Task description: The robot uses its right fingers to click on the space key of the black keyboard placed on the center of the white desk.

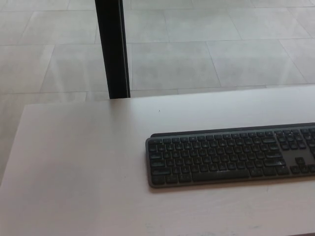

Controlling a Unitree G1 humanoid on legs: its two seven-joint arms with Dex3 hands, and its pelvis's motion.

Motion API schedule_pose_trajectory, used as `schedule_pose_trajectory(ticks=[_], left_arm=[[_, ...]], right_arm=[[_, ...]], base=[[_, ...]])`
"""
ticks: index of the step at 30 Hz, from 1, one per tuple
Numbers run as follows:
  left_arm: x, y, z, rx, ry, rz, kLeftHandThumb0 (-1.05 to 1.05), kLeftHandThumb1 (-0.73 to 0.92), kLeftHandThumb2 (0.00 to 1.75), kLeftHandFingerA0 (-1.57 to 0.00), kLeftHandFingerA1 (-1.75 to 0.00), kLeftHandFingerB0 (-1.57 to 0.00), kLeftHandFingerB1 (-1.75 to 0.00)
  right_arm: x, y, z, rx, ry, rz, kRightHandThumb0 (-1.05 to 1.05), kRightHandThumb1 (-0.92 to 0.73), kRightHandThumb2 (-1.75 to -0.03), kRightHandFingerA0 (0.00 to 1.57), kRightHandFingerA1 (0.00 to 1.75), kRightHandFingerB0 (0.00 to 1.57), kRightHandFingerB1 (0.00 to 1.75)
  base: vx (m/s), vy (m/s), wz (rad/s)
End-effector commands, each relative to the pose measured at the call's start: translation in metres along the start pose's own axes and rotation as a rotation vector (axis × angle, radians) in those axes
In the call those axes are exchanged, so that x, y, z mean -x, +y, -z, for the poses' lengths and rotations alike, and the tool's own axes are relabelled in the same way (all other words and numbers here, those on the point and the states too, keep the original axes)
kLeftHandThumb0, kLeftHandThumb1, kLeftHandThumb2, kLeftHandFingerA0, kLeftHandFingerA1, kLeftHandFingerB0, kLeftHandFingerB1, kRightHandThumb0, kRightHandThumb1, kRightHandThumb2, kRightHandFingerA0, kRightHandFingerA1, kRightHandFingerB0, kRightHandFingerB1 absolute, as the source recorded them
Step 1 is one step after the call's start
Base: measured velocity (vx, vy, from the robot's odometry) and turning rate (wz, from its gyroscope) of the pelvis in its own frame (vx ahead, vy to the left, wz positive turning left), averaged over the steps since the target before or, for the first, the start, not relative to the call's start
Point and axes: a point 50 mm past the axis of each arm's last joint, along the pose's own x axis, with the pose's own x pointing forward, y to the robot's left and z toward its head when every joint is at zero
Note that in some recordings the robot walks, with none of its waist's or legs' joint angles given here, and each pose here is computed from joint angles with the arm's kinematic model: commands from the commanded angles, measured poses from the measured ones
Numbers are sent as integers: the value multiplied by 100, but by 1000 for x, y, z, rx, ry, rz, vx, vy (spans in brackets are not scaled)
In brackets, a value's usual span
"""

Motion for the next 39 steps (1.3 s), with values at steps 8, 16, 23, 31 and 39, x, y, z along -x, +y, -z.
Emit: schedule_pose_trajectory(ticks=[8, 16, 23, 31, 39], left_arm=[[1, 17, 2, -12, -9, -56, -55, 74, 62, -73, -65, -56, -53], [1, 17, 1, 32, -18, -26, -55, 75, 62, -67, -61, -57, -52], [1, 15, 0, 47, -20, -33, -53, 74, 62, -71, -62, -59, -53], [1, 14, -3, 62, -29, -13, -53, 74, 62, -67, -62, -56, -53], [1, 17, -1, 58, -20, -28, -55, 74, 62, -67, -63, -59, -54]], right_arm=[[73, -14, 148, -726, 622, 473, -59, -54, -73, 100, 110, 84, 111], [87, 4, 157, -572, 568, 247, -55, -51, -70, 88, 105, 75, 82], [88, 20, 157, -535, 590, 189, -54, -43, -63, 91, 99, 79, 75], [90, 36, 154, -512, 608, 136, -54, -44, -66, 83, 90, 79, 74], [94, 37, 156, -489, 611, 117, -56, -48, -65, 84, 90, 76, 75]], base=[[0, 0, 0], [0, 0, 0], [0, 0, 0], [0, 0, 0], [0, 0, 0]])
